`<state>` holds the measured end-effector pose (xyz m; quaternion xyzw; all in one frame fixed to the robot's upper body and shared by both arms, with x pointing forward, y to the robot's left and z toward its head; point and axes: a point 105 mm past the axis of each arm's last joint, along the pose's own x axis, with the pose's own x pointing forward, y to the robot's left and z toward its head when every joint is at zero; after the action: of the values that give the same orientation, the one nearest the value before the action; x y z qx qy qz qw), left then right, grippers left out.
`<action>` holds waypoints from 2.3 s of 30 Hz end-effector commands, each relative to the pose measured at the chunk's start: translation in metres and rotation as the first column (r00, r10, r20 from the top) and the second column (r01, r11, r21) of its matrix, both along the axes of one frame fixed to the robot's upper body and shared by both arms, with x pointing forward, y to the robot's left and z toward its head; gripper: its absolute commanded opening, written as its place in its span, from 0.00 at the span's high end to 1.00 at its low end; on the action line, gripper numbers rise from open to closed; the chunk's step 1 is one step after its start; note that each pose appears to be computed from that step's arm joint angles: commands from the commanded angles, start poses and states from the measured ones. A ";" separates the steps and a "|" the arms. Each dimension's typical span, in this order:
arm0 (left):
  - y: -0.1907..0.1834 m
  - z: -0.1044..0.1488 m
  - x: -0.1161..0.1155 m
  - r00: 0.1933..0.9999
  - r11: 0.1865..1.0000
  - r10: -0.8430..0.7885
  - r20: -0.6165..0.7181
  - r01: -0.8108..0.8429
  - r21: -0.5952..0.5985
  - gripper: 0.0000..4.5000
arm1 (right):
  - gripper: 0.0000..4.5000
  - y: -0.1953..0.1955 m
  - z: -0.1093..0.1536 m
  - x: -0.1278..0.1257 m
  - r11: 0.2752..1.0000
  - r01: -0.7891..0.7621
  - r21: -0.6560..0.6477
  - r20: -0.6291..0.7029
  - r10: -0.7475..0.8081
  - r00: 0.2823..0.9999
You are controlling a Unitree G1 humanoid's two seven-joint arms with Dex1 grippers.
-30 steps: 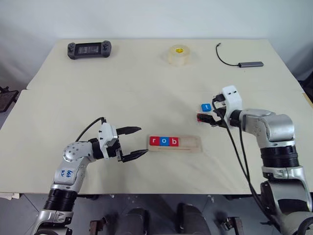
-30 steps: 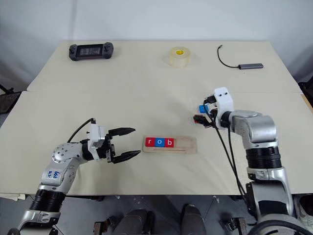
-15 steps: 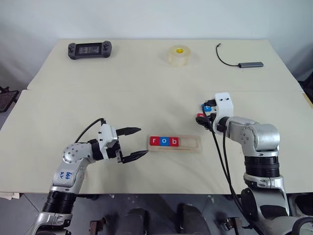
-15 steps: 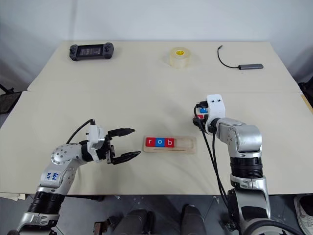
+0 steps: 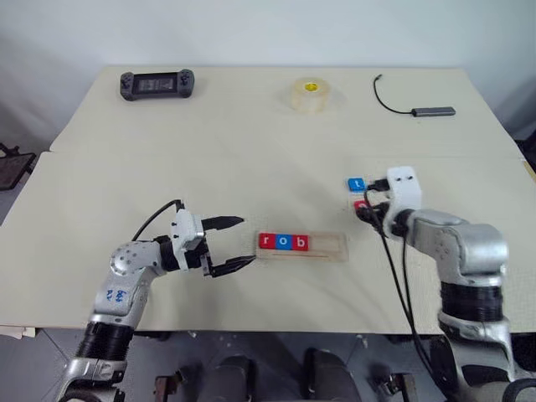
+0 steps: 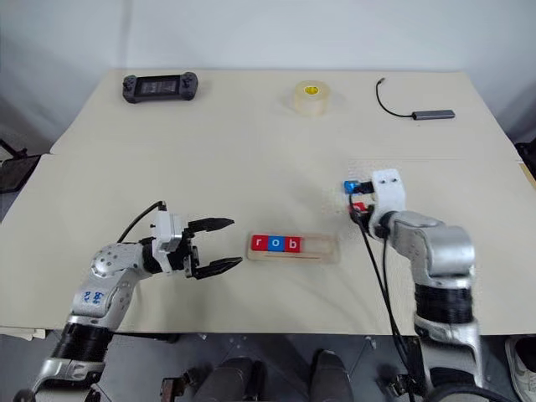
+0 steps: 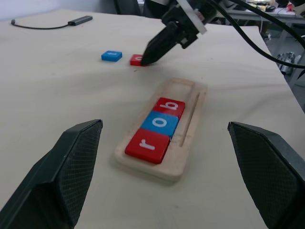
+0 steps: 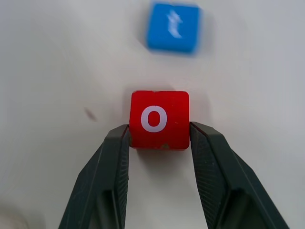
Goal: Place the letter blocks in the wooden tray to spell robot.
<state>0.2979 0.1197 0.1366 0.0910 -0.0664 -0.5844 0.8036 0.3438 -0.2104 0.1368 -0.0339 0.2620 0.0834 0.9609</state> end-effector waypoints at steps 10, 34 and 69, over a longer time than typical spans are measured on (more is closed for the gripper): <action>-0.007 0.003 0.005 0.997 0.997 -0.078 0.021 0.078 0.007 0.00 | 0.51 0.007 -0.013 -0.063 0.998 0.000 0.060 -0.050 0.003 0.999; -0.005 0.015 -0.006 0.997 0.999 -0.049 0.062 0.049 -0.001 0.00 | 0.01 -0.036 0.008 -0.021 0.482 -0.838 -0.254 -0.129 0.842 0.524; -0.007 0.015 -0.011 0.998 1.000 -0.002 0.068 0.004 -0.028 0.00 | 0.68 0.091 0.021 -0.014 0.278 -0.930 -0.242 -0.131 0.940 0.315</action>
<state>0.2919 0.1150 0.1418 0.0937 -0.0806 -0.5804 0.8049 0.3310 -0.1220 0.1519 -0.2975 0.1981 0.5941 0.7206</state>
